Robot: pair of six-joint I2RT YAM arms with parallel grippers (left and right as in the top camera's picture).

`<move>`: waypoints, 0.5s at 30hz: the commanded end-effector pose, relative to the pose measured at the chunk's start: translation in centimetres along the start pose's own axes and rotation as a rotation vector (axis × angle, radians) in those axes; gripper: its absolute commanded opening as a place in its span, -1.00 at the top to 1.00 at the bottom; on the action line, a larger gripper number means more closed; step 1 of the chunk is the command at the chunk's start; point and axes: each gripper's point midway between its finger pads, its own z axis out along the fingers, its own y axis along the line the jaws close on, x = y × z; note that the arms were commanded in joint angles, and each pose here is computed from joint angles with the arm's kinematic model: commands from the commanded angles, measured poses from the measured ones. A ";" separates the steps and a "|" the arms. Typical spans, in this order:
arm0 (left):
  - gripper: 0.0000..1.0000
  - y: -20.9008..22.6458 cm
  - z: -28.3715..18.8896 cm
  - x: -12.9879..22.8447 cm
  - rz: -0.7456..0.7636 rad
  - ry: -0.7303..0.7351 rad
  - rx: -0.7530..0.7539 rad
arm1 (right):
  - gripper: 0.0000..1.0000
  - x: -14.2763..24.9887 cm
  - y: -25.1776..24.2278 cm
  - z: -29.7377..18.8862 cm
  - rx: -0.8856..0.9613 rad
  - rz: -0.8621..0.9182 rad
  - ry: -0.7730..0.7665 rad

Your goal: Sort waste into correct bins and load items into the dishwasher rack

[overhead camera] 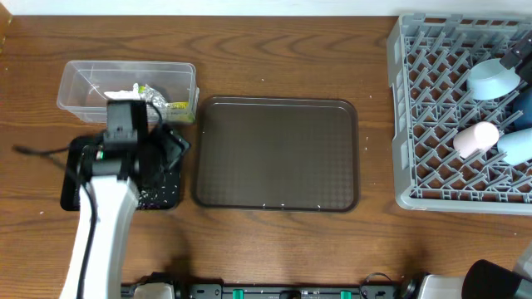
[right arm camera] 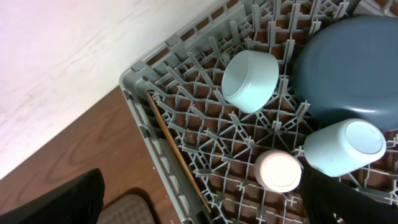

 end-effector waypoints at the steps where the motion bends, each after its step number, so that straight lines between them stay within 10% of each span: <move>1: -0.70 -1.3 -2.2 1.6 0.060 0.037 0.117 | -0.99 0.1 -0.1 0.0 0.007 -0.014 -0.001; 15: -0.99 -0.5 -4.0 3.0 0.060 0.048 0.128 | -0.99 0.1 -0.1 0.0 0.008 -0.013 0.001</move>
